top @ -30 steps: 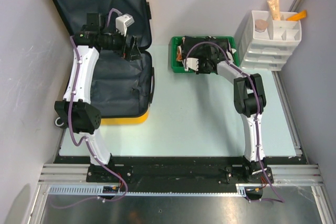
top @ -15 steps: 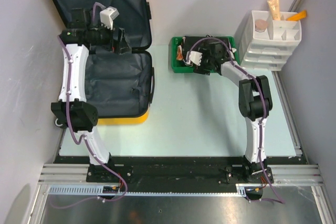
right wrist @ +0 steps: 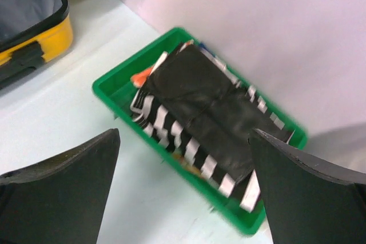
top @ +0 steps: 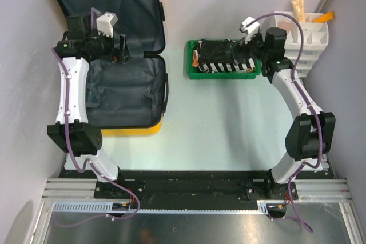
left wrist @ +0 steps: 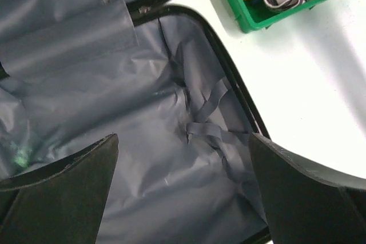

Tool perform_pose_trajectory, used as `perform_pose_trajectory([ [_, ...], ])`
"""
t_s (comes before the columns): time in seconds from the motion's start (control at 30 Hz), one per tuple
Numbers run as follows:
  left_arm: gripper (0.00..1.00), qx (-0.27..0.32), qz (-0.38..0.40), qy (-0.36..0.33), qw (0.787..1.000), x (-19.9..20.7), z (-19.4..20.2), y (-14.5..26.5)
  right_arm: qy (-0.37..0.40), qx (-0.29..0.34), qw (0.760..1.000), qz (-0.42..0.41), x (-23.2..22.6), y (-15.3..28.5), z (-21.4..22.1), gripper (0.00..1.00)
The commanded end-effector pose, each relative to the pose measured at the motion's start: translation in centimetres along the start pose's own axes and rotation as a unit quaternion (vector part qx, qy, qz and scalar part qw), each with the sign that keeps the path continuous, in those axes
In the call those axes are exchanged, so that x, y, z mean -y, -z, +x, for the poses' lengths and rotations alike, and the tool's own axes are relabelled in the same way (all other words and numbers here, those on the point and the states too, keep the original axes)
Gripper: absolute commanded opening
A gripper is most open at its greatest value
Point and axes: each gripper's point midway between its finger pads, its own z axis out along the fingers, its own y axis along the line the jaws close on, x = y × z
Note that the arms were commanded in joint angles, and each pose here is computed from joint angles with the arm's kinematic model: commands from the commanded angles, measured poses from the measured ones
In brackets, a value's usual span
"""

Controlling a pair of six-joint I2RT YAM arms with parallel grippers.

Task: Open, take out, and arrange the luggage

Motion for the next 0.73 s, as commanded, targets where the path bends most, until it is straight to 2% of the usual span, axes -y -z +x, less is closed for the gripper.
perform_pose_trajectory([
  [0.0, 1.00, -0.052, -0.021, 0.066, 0.996, 0.3, 4.7, -0.8, -0.222, -0.050, 0.973, -0.025, -2.8, 2.8, 3.3, 1.00],
  [0.07, 1.00, -0.054, -0.027, 0.058, 0.997, 0.7, 5.7, -1.3, -0.272, -0.060, 0.960, -0.006, -2.8, 4.9, 4.3, 1.00],
  [0.1, 1.00, -0.078, -0.027, 0.061, 0.995, 0.7, 7.9, -2.2, -0.297, -0.082, 0.951, -0.003, -3.8, 5.6, 6.5, 1.00],
  [0.23, 1.00, -0.080, -0.046, 0.037, 0.995, 1.3, 10.1, -3.0, -0.327, -0.115, 0.938, 0.014, -6.2, 8.7, 9.5, 1.00],
  [0.3, 1.00, -0.089, -0.049, 0.025, 0.995, 2.5, 11.6, -3.3, -0.332, -0.111, 0.936, 0.026, -6.8, 10.0, 9.2, 1.00],
  [0.33, 1.00, -0.076, -0.054, 0.017, 0.996, 2.7, 11.3, -3.6, -0.337, -0.122, 0.933, 0.026, -7.7, 10.6, 10.4, 1.00],
  [0.6, 1.00, -0.055, -0.079, -0.012, 0.995, 4.1, 13.0, -3.4, -0.324, -0.121, 0.936, 0.064, -8.7, 14.0, 10.1, 1.00],
  [0.7, 1.00, -0.037, -0.078, -0.027, 0.996, 4.4, 12.5, -3.0, -0.303, -0.118, 0.942, 0.081, -8.1, 14.7, 9.7, 1.00],
])
